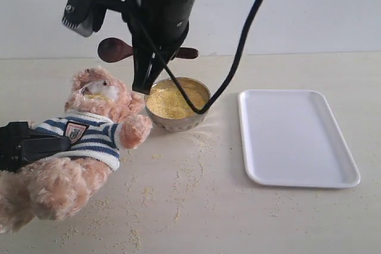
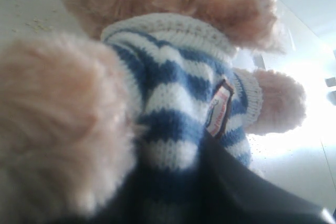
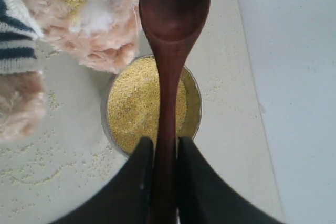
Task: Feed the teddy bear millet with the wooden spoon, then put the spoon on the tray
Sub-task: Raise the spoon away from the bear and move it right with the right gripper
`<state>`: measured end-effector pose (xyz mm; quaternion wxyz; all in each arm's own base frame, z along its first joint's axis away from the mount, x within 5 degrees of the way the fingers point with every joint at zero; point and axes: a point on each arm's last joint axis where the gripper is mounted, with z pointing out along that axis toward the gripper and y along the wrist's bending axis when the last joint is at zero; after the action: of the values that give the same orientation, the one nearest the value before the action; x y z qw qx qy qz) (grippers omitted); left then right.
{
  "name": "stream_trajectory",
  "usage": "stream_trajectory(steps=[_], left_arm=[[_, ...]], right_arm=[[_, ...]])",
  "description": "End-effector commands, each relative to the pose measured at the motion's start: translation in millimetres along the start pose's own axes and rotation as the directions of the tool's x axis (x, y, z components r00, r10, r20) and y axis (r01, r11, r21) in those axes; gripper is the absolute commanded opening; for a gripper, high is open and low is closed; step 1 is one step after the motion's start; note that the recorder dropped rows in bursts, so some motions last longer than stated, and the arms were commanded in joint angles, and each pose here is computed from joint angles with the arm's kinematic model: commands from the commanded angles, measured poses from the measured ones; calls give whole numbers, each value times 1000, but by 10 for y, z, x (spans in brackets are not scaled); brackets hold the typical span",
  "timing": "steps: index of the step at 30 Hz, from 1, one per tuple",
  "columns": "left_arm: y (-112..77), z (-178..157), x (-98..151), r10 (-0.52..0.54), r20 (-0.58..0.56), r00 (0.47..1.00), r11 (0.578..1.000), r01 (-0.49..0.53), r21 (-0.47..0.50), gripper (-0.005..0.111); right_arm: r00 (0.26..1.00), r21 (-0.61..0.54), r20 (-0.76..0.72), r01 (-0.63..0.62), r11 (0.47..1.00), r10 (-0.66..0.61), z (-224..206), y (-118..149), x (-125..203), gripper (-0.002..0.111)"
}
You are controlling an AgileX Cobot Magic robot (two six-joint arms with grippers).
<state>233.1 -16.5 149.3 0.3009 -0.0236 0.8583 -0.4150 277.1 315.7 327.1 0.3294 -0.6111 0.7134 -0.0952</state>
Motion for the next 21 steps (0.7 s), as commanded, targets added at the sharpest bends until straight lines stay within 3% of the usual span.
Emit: stream_trajectory(steps=[1,4,7,9,14,21], left_arm=[[-51,-4,-9,5,13,1000,999,-6,35,5],[-58,-5,-10,0,14,1000,999,0,44,5],[-57,-5,-24,-11,29,1000,999,10,43,5],[-56,-6,-55,-35,62,997,999,32,43,5],[-50,-6,-82,0,68,998,999,-2,32,5],[13,41,-206,99,62,993,991,-92,-101,5]], right_arm=[[990,-115,19,-140,983,143,-265,-262,258,0],[962,-204,-3,-266,942,271,-363,-455,500,0],[895,-376,8,-410,831,446,-476,-652,755,0],[846,-409,19,-480,776,533,-496,-774,866,0],[793,-380,-11,-567,731,610,-479,-906,1023,0],[669,-272,-44,-723,635,742,-450,-1122,1275,0]])
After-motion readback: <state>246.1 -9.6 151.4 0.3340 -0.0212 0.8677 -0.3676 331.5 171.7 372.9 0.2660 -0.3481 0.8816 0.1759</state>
